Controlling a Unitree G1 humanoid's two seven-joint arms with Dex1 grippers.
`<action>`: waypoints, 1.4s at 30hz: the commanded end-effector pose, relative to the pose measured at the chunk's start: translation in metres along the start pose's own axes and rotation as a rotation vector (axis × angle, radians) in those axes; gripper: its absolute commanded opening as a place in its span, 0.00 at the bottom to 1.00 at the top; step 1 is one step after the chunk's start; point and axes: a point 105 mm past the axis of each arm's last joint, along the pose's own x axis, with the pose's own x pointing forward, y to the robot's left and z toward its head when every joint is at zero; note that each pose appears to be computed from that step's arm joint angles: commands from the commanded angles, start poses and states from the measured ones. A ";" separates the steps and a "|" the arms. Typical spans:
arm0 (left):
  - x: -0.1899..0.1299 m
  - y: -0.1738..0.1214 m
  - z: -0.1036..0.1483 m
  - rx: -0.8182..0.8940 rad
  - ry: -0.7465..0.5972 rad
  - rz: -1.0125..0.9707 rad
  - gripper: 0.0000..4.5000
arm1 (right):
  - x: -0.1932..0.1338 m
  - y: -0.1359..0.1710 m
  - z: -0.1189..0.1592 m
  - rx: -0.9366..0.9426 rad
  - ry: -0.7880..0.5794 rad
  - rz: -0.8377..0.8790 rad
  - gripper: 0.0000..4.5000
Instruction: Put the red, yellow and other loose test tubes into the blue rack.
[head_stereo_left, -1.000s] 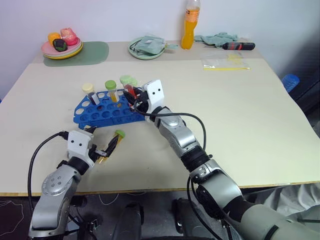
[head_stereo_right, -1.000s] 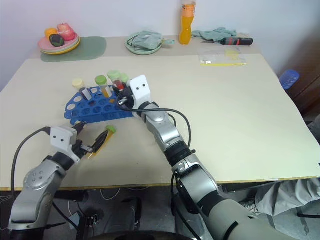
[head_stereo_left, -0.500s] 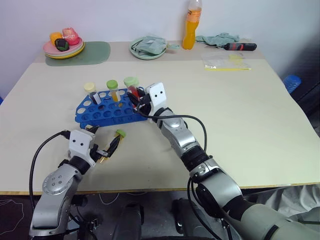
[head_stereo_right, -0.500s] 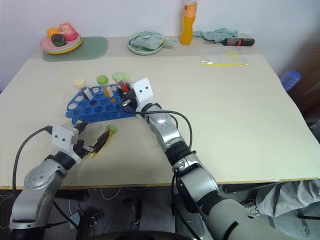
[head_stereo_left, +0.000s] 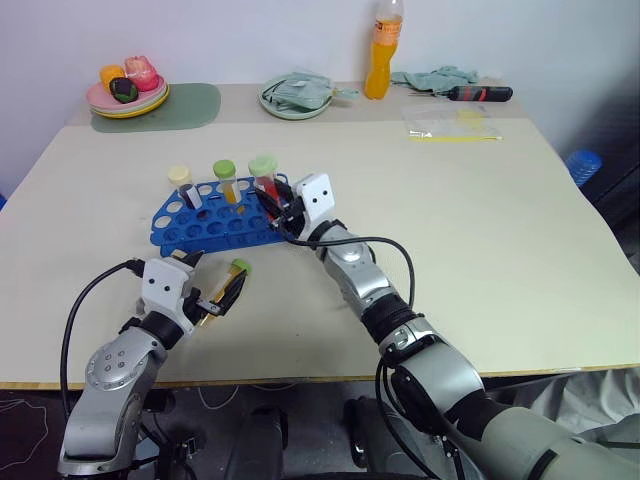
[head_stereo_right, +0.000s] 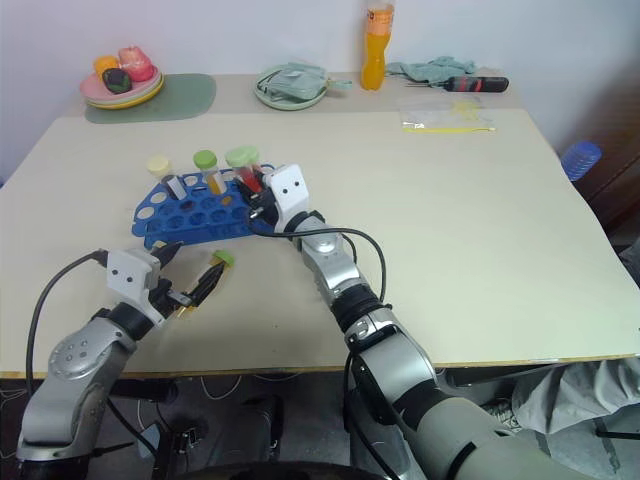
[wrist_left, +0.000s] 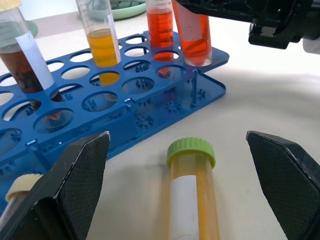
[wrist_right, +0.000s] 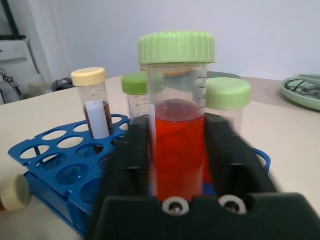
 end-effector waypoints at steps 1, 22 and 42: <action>0.000 -0.002 0.014 0.006 -0.013 -0.018 1.00 | 0.006 0.019 0.027 0.029 -0.133 0.034 0.84; 0.020 0.002 0.019 0.096 0.868 -0.178 1.00 | -0.147 0.032 0.053 -0.229 0.270 0.807 0.99; 0.019 -0.003 0.062 0.112 0.582 -0.188 0.18 | -0.141 0.036 0.054 -0.236 0.238 0.737 1.00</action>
